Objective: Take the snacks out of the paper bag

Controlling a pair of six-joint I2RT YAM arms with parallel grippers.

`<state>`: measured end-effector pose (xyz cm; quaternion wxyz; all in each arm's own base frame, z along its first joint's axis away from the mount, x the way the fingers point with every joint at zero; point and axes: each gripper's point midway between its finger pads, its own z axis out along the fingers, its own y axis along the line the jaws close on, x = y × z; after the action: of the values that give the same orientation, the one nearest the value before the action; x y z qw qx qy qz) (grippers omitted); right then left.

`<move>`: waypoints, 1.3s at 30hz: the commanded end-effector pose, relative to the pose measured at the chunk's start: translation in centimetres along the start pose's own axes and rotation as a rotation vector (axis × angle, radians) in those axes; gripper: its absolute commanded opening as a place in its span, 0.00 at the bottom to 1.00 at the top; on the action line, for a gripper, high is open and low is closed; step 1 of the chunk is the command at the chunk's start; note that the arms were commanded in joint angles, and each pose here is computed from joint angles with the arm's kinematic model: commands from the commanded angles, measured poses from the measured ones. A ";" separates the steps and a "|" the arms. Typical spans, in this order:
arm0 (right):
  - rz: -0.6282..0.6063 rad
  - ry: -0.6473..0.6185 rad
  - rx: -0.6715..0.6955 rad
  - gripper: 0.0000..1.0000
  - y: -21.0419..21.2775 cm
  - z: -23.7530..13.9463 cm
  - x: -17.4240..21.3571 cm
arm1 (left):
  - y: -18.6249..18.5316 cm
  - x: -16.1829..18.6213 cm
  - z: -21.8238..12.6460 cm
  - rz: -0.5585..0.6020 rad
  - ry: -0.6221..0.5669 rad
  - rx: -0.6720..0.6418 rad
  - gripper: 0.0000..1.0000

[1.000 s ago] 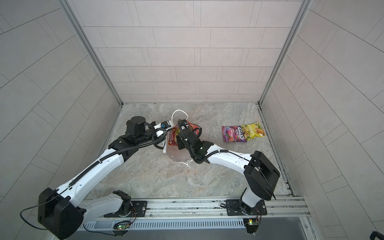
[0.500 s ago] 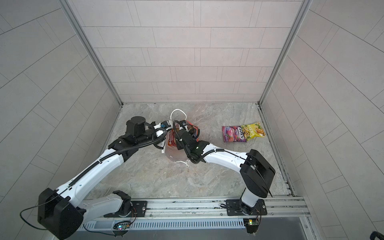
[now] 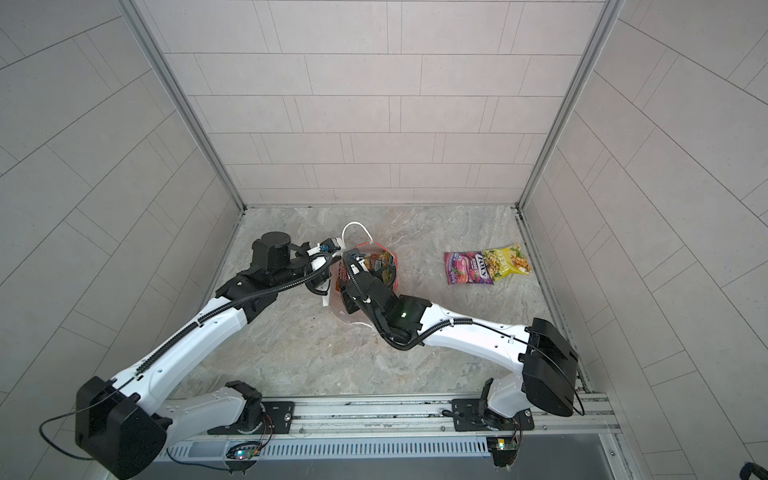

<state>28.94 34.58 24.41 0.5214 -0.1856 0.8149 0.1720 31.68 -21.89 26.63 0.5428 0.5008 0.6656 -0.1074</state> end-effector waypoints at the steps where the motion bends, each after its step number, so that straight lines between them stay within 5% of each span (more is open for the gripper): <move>1: 0.008 0.042 0.020 0.46 -0.1 1.3 2.2 | 0.3 -2.0 -0.7 0.019 -0.058 -0.008 0.00; 12: 0.098 0.090 0.099 0.35 -2.4 5.4 6.3 | -0.3 -2.2 -1.0 0.038 -0.080 0.012 0.00; 21: 0.154 0.121 0.242 0.60 -5.0 8.2 7.0 | -0.7 -2.3 -1.1 0.051 -0.095 0.026 0.00; 39: 0.252 0.192 0.317 0.68 -7.1 13.0 10.2 | -1.0 -2.5 -1.1 0.058 -0.105 0.047 0.00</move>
<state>37.92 33.79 11.58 0.4591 -0.0268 0.8832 0.0921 31.25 -21.98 26.70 0.5438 0.5098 0.6574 -0.1107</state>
